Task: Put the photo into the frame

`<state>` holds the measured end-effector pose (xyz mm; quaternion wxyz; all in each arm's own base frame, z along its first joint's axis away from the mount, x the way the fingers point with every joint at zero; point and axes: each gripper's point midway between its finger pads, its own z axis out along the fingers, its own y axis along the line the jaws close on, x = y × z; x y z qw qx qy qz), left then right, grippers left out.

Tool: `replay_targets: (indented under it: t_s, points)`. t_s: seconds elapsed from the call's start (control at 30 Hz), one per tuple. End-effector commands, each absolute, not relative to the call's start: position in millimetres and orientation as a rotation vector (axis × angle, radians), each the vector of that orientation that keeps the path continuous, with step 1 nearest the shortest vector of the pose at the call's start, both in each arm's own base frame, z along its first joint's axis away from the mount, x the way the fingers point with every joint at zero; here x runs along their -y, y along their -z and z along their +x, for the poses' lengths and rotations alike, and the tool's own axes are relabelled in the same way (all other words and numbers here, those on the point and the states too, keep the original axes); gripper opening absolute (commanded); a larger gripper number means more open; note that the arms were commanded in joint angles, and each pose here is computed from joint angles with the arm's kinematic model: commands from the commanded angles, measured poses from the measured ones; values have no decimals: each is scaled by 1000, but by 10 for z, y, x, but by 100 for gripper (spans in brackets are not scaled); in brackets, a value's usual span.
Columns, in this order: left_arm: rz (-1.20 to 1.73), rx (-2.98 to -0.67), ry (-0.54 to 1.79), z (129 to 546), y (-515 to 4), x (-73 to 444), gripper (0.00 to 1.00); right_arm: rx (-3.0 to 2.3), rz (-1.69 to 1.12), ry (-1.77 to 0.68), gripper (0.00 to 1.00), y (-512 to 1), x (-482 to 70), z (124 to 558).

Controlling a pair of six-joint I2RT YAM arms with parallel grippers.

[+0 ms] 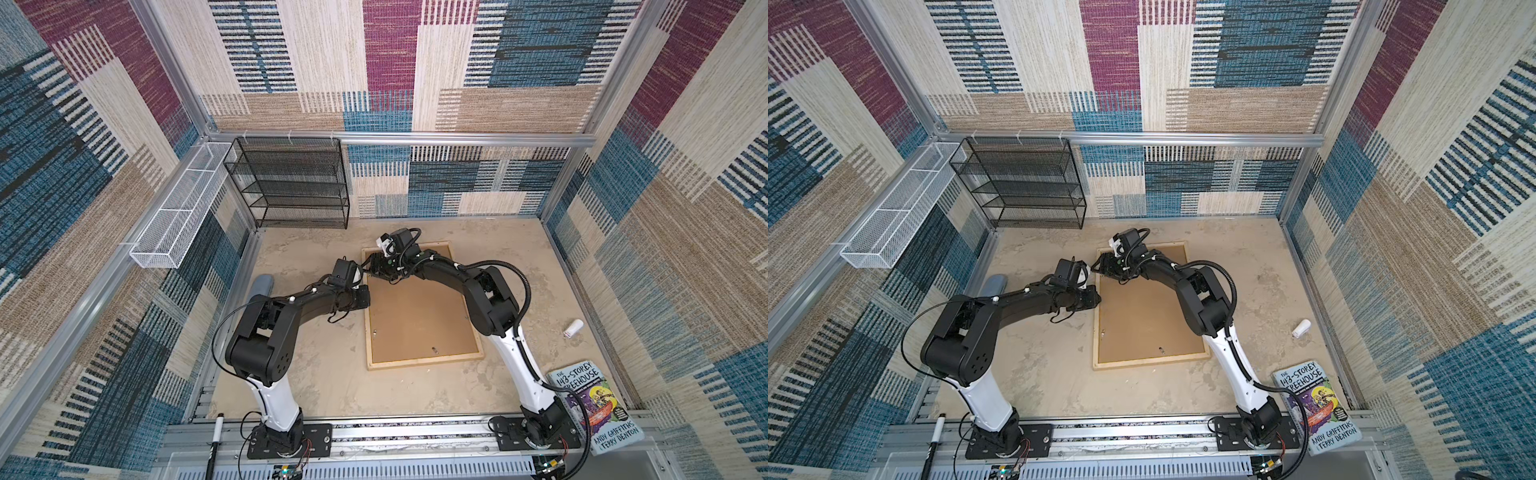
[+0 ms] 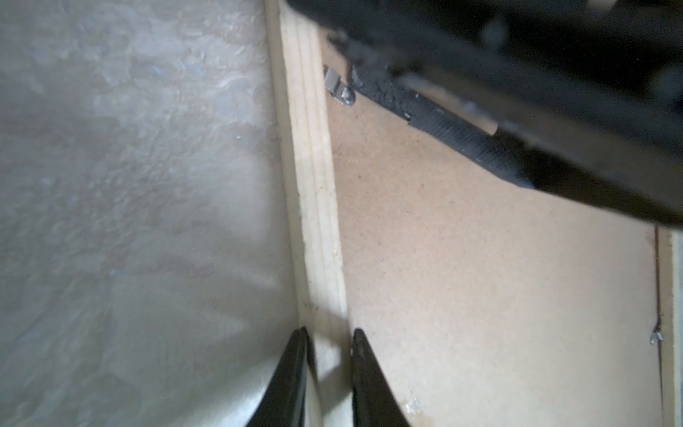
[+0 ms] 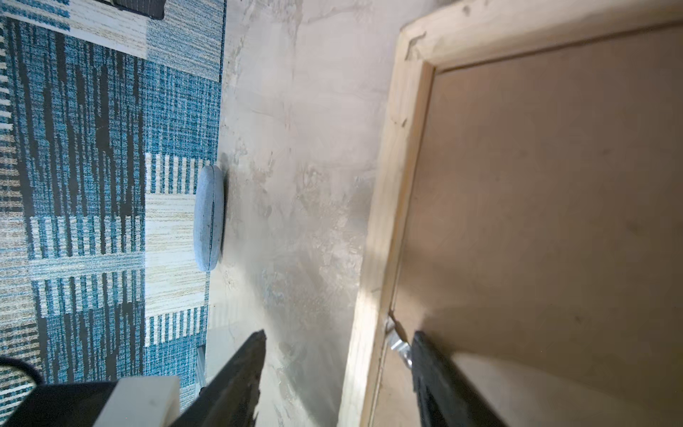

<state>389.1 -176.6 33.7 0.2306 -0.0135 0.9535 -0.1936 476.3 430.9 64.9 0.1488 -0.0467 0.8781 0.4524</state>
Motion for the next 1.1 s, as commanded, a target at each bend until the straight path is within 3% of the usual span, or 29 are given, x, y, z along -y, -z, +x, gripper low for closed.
replay_targets:
  t_s: [0.0,0.63,1.07]
  points:
    - [40,-2661,504,3817,-258,1742,22,-2528,-163,-1323,65,-619,-4351,4740]
    - [89,-2683,531,3836,-230,1780,21,-2506,-333,-1419,64,-629,-4502,4688]
    - [111,-2701,545,3833,-179,1794,20,-2551,-495,-1376,63,-267,-4435,4570]
